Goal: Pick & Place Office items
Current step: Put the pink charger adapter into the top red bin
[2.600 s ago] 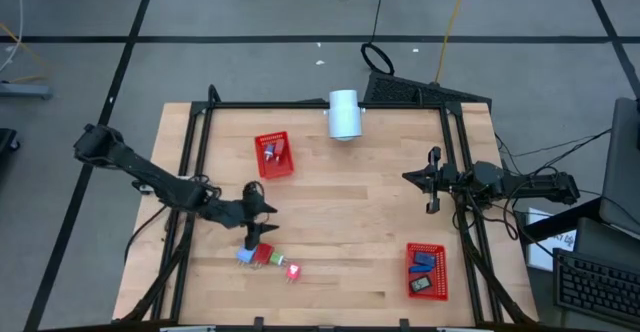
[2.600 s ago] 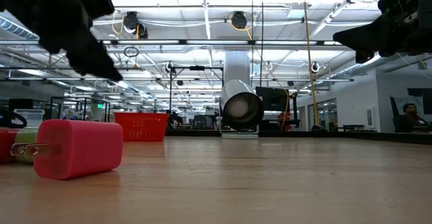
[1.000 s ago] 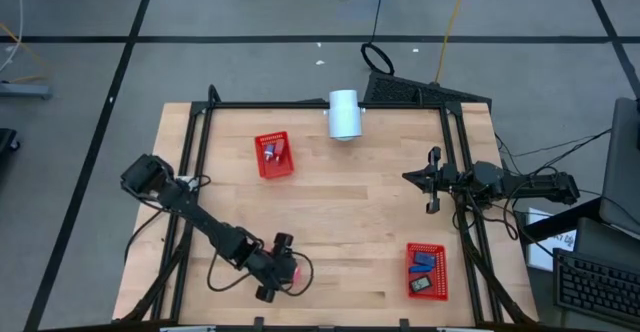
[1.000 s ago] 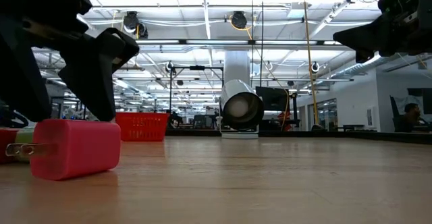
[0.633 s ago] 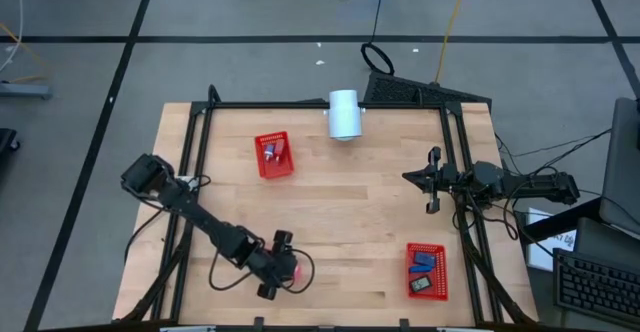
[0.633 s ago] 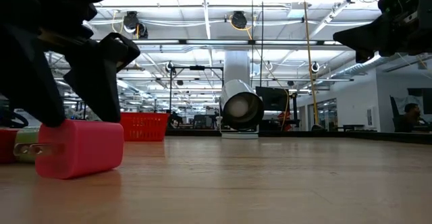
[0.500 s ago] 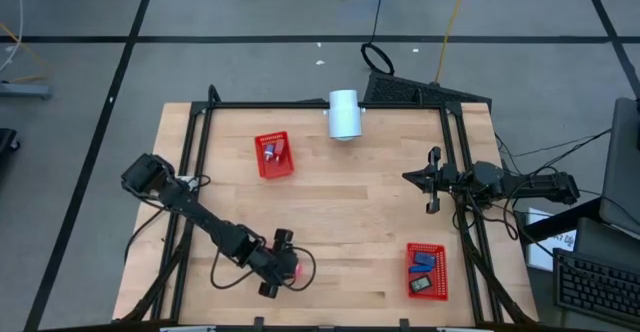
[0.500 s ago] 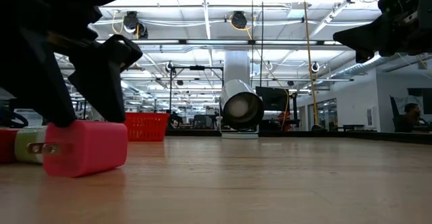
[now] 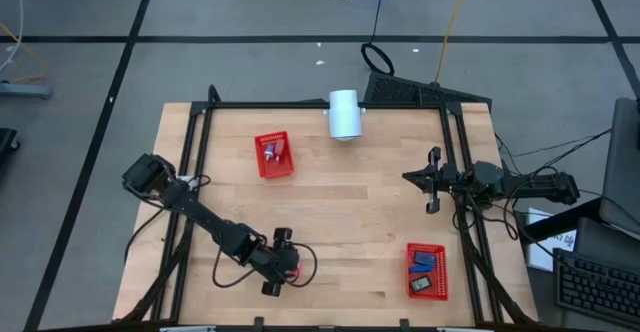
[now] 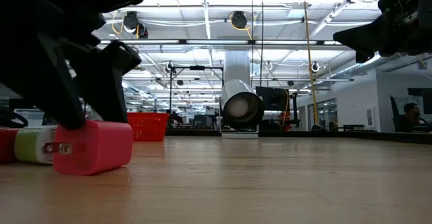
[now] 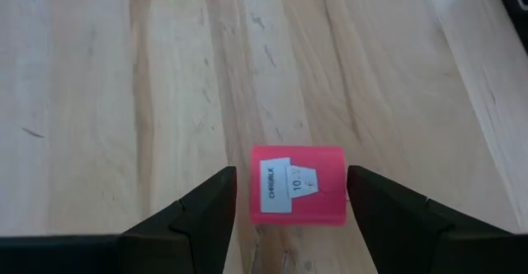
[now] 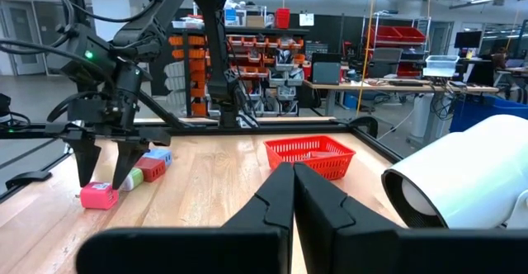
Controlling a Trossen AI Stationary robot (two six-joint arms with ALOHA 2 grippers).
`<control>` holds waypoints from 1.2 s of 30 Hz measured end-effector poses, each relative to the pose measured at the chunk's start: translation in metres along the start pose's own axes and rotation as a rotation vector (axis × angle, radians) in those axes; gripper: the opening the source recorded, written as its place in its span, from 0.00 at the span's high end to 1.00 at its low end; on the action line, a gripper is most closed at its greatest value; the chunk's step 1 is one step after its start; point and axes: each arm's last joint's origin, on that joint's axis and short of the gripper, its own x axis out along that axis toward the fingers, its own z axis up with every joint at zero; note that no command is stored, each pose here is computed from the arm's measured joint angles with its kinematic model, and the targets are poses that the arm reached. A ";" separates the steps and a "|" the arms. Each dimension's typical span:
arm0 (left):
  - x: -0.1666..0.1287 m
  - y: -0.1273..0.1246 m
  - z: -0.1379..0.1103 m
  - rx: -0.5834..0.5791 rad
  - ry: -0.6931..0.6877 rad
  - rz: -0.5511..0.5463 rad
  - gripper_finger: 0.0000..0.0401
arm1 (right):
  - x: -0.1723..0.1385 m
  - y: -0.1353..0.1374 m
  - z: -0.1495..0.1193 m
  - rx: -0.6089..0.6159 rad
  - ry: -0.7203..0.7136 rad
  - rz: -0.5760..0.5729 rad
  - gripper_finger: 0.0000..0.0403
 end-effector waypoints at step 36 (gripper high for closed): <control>0.017 0.006 0.002 -0.028 -0.035 -0.007 0.57 | 0.000 0.000 0.000 0.000 0.002 0.000 1.00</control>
